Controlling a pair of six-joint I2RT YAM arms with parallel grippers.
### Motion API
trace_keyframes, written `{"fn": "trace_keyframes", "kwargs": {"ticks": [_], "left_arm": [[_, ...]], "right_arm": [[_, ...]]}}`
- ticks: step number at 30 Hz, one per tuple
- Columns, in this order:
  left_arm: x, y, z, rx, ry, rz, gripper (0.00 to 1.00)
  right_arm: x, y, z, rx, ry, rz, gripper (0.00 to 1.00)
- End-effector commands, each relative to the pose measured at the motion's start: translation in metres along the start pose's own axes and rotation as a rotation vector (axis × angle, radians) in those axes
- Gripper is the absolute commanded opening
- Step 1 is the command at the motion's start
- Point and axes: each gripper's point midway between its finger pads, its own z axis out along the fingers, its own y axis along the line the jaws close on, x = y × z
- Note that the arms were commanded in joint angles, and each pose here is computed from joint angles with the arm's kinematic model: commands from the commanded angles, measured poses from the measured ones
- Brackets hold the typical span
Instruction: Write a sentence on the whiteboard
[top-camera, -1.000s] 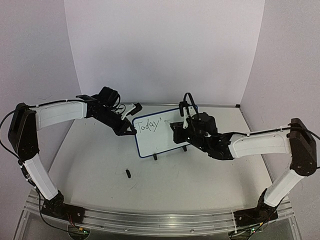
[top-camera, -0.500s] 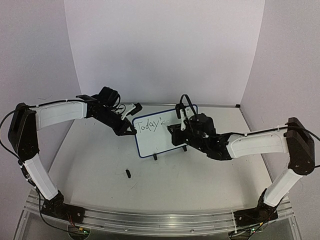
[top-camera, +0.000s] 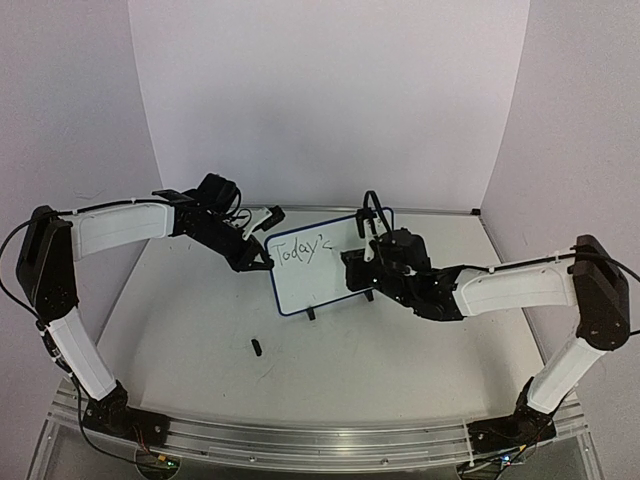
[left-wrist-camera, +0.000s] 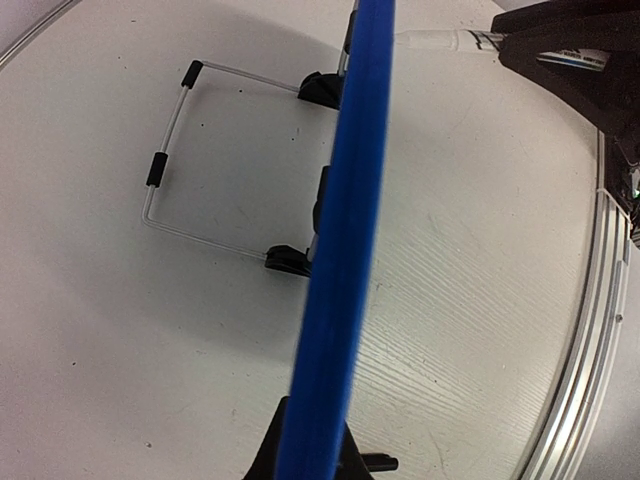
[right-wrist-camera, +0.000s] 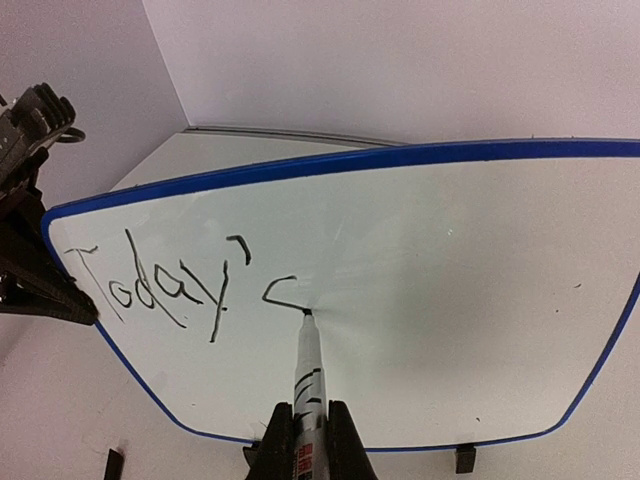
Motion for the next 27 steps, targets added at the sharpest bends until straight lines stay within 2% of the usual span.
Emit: {"fn": "trace_keyframes", "kwargs": {"ticks": [1,13,27], "left_arm": [[0.016,0.009,0.011,-0.04,0.078,0.011,0.0],[0.016,0.009,0.012,-0.039,0.08,0.009,0.0],[0.017,0.009,0.011,-0.041,0.082,0.01,0.0]], "right_arm": [[-0.003,-0.014,-0.003,0.067,-0.012,0.013,0.0],[0.003,0.005,0.001,-0.035,0.026,-0.011,0.0],[-0.015,0.025,-0.005,-0.143,-0.025,0.011,0.0]]}}
